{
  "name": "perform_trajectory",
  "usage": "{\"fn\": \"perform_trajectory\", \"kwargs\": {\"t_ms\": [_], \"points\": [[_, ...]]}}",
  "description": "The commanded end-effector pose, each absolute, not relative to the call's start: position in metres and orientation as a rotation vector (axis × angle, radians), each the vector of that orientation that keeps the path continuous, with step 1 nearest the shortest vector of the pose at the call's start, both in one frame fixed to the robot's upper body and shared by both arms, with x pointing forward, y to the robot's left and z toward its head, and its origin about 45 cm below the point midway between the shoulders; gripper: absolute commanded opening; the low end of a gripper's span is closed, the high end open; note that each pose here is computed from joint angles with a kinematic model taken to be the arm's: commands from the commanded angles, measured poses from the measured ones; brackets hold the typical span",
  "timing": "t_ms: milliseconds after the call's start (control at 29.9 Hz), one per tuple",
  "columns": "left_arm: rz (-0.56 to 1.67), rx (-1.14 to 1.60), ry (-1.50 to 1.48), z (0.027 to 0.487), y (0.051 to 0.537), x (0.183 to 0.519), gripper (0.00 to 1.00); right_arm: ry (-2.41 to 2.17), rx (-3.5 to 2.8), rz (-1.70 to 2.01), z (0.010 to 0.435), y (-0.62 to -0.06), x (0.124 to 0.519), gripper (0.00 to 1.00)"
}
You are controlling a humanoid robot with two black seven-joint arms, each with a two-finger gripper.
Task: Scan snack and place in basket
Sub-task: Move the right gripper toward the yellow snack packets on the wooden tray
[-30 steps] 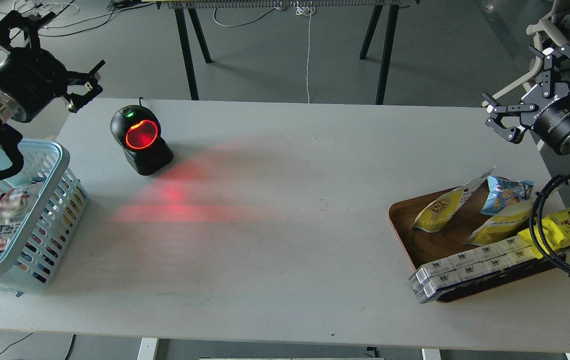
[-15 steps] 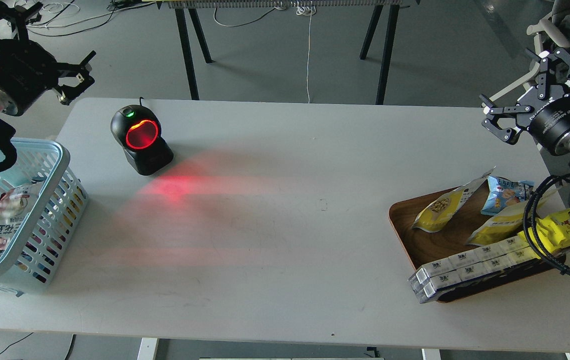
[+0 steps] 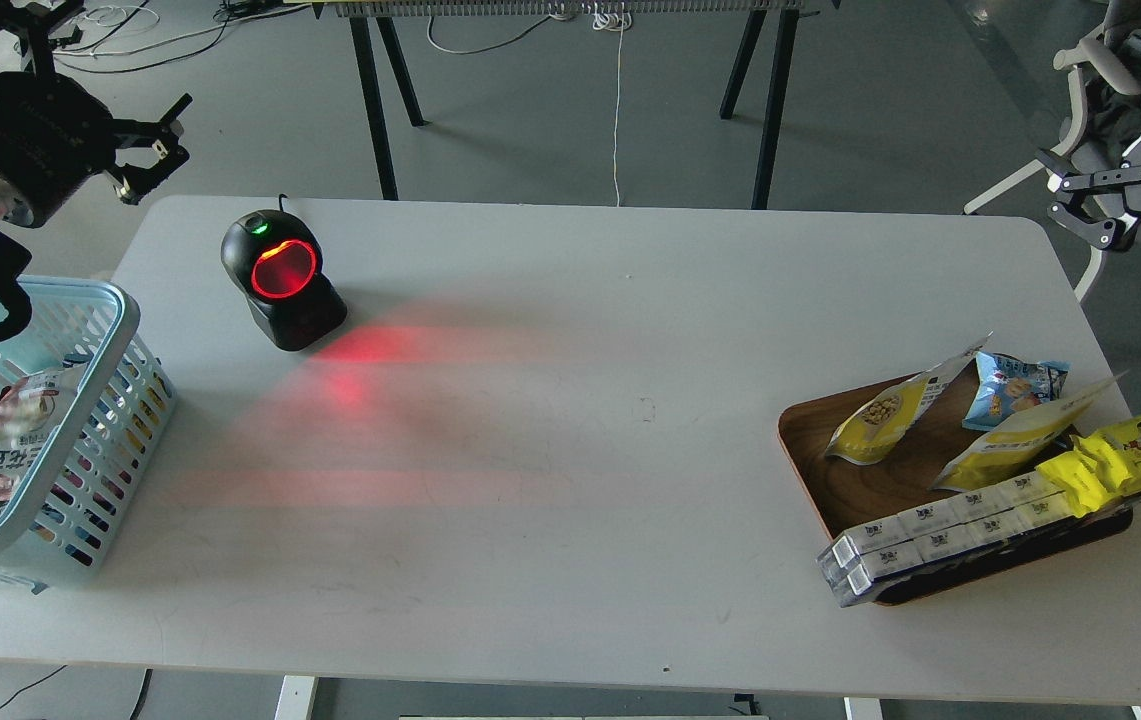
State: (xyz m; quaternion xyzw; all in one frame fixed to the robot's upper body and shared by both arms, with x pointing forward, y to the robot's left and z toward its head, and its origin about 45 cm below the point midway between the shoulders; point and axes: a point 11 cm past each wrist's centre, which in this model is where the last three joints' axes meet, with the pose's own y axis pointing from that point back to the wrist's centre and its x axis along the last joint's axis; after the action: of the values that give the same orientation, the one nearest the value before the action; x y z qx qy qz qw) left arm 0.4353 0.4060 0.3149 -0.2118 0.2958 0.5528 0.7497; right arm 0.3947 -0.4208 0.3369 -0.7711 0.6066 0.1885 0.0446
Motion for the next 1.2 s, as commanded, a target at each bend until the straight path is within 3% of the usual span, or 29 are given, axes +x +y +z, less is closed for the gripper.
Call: {"fn": "perform_trajectory", "kwargs": {"t_ms": [0, 401, 601, 935, 1169], "points": [[1.208, -0.462, 0.647, 0.315, 0.406, 0.435, 1.0, 1.904, -2.466, 0.551, 0.354, -0.416, 0.388, 0.99], [1.19, -0.467, 0.633, 0.322, 0.401, 0.437, 1.0, 2.044, -2.815, 0.54, 0.363, -0.397, 0.372, 0.99], [1.193, -0.465, 0.633, 0.321, 0.403, 0.436, 1.0, 2.123, -2.798, 0.487, 0.377, -0.407, 0.384, 0.99], [1.206, -0.46, 0.626, 0.323, 0.408, 0.435, 1.0, 2.022, -3.071, 0.288, 0.39, -0.332, 0.433, 0.99], [1.209, -0.461, 0.623, 0.325, 0.409, 0.435, 1.0, 1.92, -3.356, 0.092, 0.417, -0.28, 0.416, 0.99]]}}
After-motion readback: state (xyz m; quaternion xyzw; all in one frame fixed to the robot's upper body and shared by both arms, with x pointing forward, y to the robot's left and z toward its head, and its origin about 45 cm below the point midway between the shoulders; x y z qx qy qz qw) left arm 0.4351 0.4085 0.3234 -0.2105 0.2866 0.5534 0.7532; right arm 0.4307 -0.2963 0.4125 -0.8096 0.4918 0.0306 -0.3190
